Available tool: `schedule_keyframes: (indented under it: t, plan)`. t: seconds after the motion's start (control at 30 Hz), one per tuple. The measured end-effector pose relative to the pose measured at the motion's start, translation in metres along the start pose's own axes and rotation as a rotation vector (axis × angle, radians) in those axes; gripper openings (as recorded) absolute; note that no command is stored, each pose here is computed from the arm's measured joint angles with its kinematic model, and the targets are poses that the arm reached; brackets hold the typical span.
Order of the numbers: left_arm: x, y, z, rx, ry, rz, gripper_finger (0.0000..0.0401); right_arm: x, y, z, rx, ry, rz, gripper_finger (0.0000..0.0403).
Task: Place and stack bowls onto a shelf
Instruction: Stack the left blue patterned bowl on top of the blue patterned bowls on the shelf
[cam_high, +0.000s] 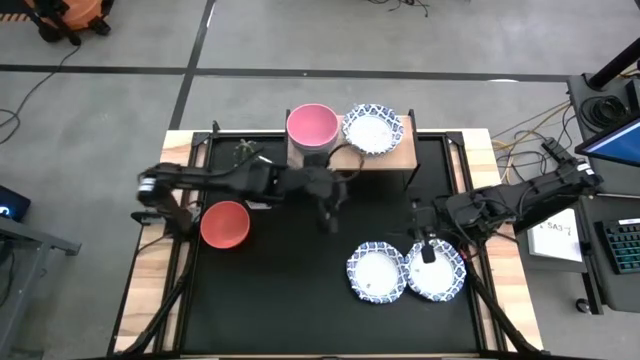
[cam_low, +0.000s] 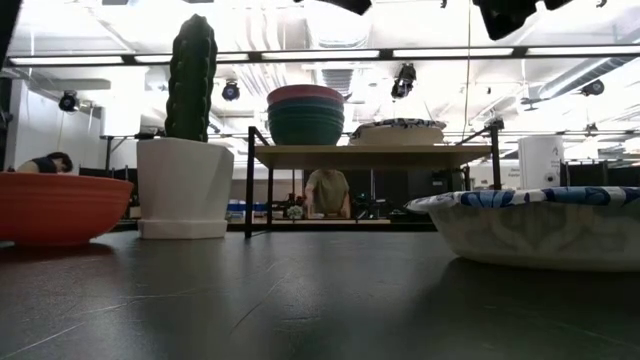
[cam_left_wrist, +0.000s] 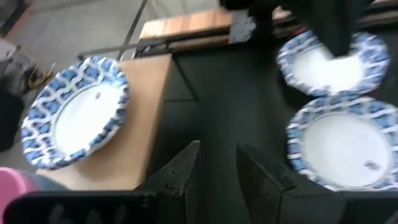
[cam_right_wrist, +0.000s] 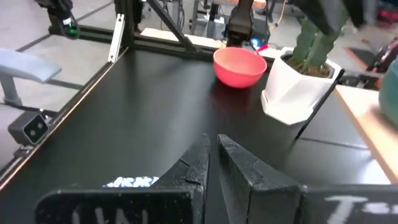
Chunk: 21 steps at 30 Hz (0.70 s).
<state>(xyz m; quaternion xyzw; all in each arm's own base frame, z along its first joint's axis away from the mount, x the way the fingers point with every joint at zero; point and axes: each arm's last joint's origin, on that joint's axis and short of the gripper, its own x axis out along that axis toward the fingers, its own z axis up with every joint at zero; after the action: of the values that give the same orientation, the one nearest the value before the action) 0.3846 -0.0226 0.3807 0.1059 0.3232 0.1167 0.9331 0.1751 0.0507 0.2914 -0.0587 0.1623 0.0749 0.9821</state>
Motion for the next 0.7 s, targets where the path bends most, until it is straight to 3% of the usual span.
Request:
schedule_keyframes:
  t: [0.27,0.57,0.7]
  plan:
    - [-0.046,-0.018,-0.046,0.007,-0.273,-0.051,0.0084,0.023,0.004,-0.008,0.129,0.096,-0.002,0.0022]
    - [-0.094,-0.003,-0.101,-0.019,-0.505,-0.038,0.0084,0.061,0.011,-0.031,0.283,0.260,-0.030,0.0022]
    - [-0.110,0.005,-0.114,-0.024,-0.591,-0.017,0.0084,0.078,0.013,-0.032,0.341,0.229,-0.082,0.0022]
